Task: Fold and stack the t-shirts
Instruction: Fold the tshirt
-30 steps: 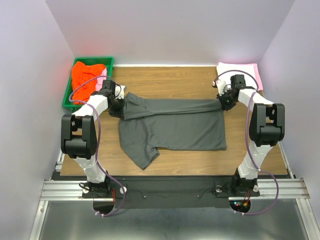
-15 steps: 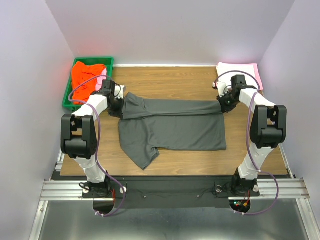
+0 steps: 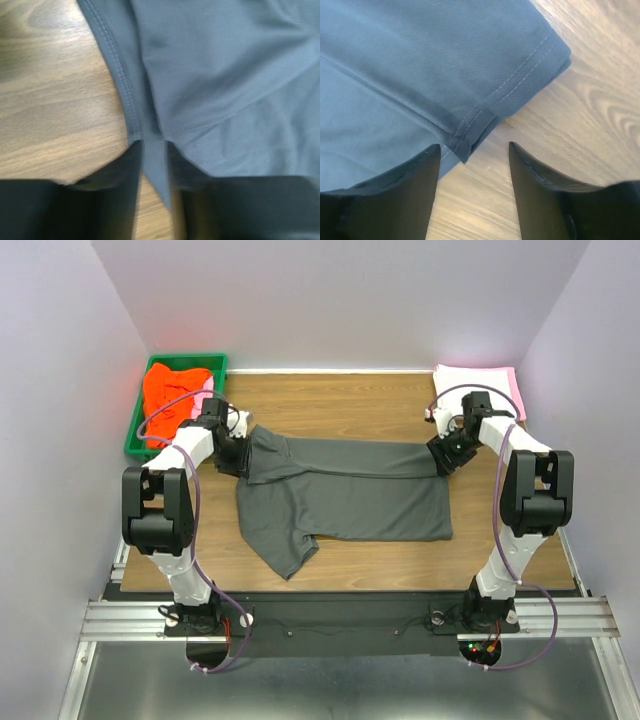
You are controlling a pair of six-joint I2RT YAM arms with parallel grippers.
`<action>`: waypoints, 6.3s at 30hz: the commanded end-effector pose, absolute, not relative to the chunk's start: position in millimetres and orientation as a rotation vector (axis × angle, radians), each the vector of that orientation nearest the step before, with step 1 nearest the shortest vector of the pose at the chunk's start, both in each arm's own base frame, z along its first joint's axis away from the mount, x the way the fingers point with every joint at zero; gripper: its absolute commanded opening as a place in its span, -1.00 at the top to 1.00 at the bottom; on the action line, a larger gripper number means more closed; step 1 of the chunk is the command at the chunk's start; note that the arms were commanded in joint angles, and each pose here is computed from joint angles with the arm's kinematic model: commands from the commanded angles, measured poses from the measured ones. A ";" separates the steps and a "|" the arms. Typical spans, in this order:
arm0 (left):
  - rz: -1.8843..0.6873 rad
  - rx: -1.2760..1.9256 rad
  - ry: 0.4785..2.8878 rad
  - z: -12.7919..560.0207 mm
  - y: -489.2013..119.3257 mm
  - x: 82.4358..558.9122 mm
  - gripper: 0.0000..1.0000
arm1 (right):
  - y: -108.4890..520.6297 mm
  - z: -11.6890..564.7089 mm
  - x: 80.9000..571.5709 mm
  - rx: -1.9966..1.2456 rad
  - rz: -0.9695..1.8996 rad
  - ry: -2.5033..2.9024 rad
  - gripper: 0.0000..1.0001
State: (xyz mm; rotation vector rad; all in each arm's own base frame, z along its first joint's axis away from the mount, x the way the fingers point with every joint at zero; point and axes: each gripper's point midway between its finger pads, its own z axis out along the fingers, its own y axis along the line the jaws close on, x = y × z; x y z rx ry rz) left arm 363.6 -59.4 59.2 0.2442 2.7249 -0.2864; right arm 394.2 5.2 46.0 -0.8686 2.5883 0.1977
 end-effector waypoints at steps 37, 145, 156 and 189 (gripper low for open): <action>-0.515 0.234 2.501 94.5 -78.5 499.7 -0.22 | 15.1 55.5 451.3 -0.120 0.684 2.735 0.25; -0.357 0.860 2.656 54.4 -107.1 381.5 -0.09 | 45.2 45.0 411.2 -1.176 0.177 2.686 0.26; -0.351 0.837 2.664 39.3 -108.7 386.4 0.20 | 44.5 47.3 416.6 -1.166 0.160 2.679 0.73; -0.290 0.893 2.663 43.9 -110.1 389.8 -0.08 | 46.1 54.6 425.2 -1.145 0.146 2.660 0.99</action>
